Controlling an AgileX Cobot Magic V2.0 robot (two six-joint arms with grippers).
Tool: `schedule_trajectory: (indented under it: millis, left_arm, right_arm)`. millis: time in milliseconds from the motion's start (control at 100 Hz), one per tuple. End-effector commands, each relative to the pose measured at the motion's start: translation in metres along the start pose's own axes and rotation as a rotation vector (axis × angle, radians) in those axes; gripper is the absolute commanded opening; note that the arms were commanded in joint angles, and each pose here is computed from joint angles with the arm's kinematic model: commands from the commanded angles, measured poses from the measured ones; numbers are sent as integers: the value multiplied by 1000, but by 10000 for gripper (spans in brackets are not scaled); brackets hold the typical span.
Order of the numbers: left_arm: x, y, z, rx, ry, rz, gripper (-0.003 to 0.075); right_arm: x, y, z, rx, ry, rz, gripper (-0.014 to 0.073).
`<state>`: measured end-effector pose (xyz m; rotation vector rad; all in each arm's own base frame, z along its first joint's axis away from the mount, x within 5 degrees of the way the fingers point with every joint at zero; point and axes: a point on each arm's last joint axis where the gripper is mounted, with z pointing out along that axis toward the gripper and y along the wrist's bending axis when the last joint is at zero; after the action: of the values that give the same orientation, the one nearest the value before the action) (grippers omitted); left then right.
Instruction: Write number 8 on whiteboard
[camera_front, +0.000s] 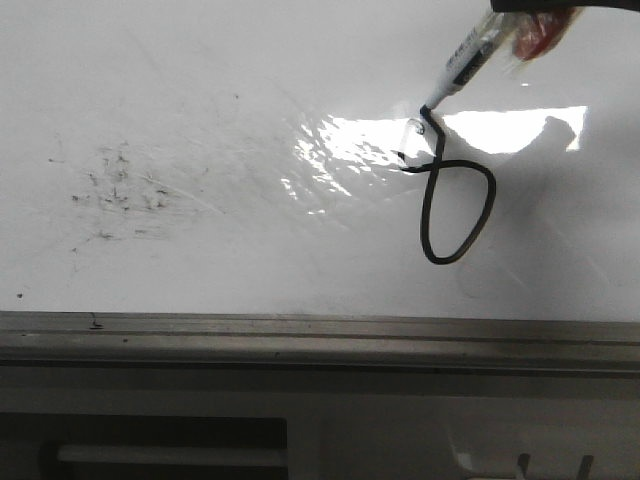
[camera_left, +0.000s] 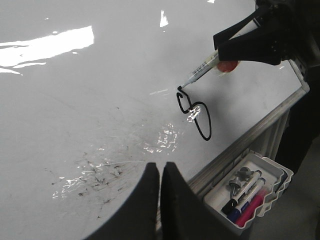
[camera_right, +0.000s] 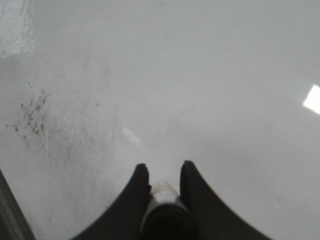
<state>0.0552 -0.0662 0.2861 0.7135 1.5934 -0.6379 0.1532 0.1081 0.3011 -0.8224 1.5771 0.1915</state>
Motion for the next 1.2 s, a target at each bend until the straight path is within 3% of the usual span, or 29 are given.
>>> schedule_trajectory:
  millis: [0,170,430,790,860,1030,1190]
  left_arm:
    - [-10,2,-1,-16,-41,-33,-20]
    - [-10,2,-1,-16,-41,-33,-20]
    - [-10,2,-1,-16,-41,-33,-20]
    - [-9,2,1,-15,-33,-37,-16]
    - [-8,2,4,2,-10,-28,29]
    - [-9,3,12,44,40,-5,238]
    - [-15,1,18,98,54,67,253]
  right_arm:
    - [-8,-6,3,27,-36,-31,-43]
    - [-9,-4,3,19,-43,-33,-43]
    - [-31,9,-24,-47,-192,-47,-43]
    - [-62,-4,-59,-18,-305,-41,-43]
    - [-63,-4,-59,-19,-302,-41,-43]
    - [-57,-2,-57,-47,-231,-46,-43]
    - [-50,1,-56,-77,-154,-51,-44]
